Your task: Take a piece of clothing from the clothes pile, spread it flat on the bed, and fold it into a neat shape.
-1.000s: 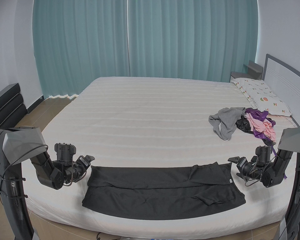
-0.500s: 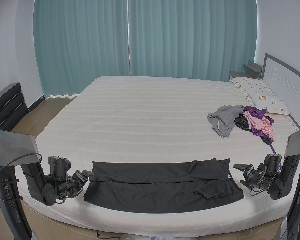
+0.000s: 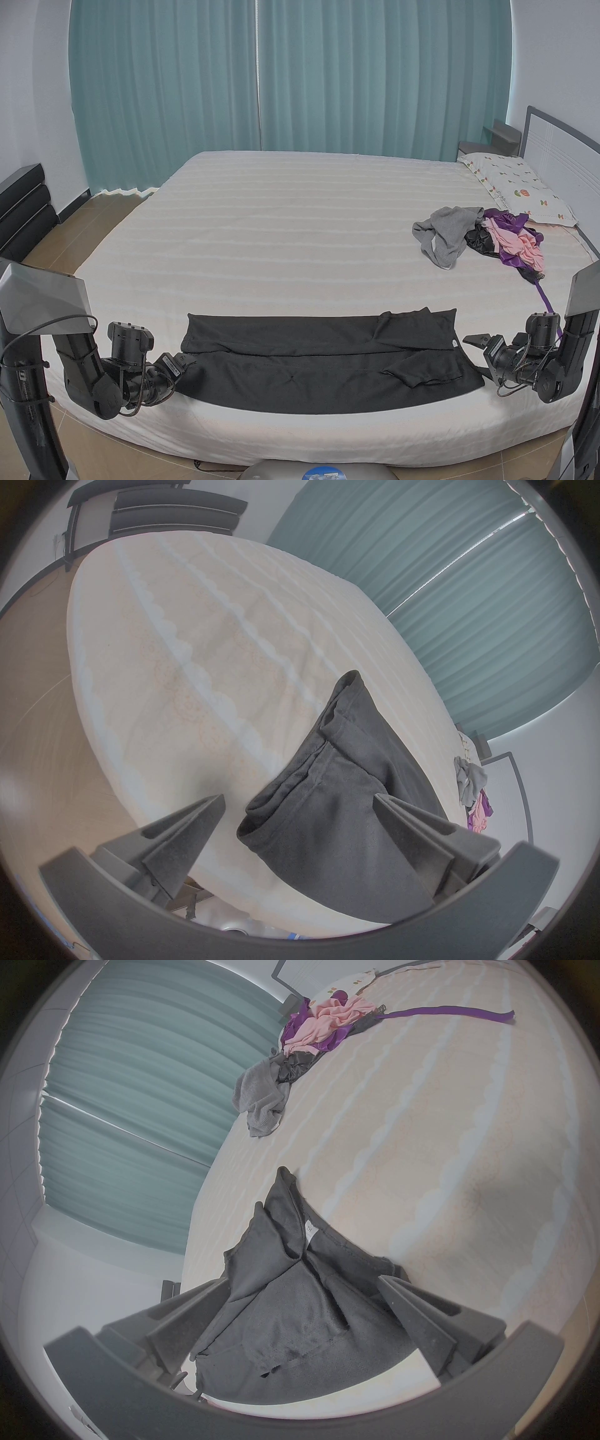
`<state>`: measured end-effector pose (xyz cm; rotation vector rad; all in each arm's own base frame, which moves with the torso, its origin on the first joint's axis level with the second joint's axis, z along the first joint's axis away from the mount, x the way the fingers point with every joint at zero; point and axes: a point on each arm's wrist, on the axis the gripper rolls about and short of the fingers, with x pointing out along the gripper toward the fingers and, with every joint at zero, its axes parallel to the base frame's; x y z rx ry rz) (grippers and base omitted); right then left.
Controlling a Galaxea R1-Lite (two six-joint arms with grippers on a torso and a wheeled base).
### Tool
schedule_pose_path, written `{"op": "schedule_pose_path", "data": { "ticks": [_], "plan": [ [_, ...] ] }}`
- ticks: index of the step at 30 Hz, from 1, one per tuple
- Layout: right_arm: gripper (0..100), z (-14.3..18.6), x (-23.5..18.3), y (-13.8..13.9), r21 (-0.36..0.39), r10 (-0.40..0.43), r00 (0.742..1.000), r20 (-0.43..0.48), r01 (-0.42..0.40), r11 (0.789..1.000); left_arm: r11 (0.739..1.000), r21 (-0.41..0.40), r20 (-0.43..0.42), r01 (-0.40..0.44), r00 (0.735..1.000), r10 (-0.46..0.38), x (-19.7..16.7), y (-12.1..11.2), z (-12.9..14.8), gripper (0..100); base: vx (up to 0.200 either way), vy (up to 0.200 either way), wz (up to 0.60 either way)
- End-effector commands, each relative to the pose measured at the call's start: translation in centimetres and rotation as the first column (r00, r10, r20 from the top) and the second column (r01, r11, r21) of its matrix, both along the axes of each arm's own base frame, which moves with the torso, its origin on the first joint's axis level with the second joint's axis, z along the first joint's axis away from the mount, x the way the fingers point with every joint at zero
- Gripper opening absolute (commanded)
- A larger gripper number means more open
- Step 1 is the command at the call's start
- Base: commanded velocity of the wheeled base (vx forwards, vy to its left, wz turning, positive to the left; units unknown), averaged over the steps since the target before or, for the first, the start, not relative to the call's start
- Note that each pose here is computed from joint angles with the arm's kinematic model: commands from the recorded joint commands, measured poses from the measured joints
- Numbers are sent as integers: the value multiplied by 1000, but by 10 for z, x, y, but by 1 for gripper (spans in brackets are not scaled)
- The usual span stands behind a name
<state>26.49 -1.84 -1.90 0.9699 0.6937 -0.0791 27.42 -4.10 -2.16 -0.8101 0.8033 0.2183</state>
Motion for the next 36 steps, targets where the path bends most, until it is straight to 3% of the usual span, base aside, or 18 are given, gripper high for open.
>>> {"op": "schedule_pose_path", "data": {
  "ticks": [1, 4, 5, 15, 21, 36],
  "plan": [
    [100, 7, -2, 4, -6, 11, 1000, 19, -11, 1000, 1000, 6, -10, 6, 1000, -6, 4, -2, -7, 100, 0, 0, 0],
    [100, 19, -7, 5, -11, 15, 999, 49, -15, 1000, 1000, 23, -15, 4, 1000, -4, 5, -4, -10, 100, 0, 0, 0],
    [100, 19, -7, 5, -10, 16, 999, 49, -16, 1000, 1000, 24, -15, 7, 1000, -7, 5, -5, -10, 0, 0, 0, 0],
    [100, 16, -9, 5, -8, 19, 999, 34, -19, 1000, 994, 107, -60, 3, 998, 3, -6, -4, -17, 0, 0, 0, 0],
    [100, 15, -9, 5, -7, 21, 999, 28, -21, 1000, 977, 211, -92, 42, 995, -23, -17, -1, -19, 0, 0, 0, 0],
    [100, 23, -17, 21, -8, 80, 996, 40, -80, 997, 976, 219, -72, 15, 997, 1, -12, 1, -19, 0, 0, 0, 0]
  ]
}}
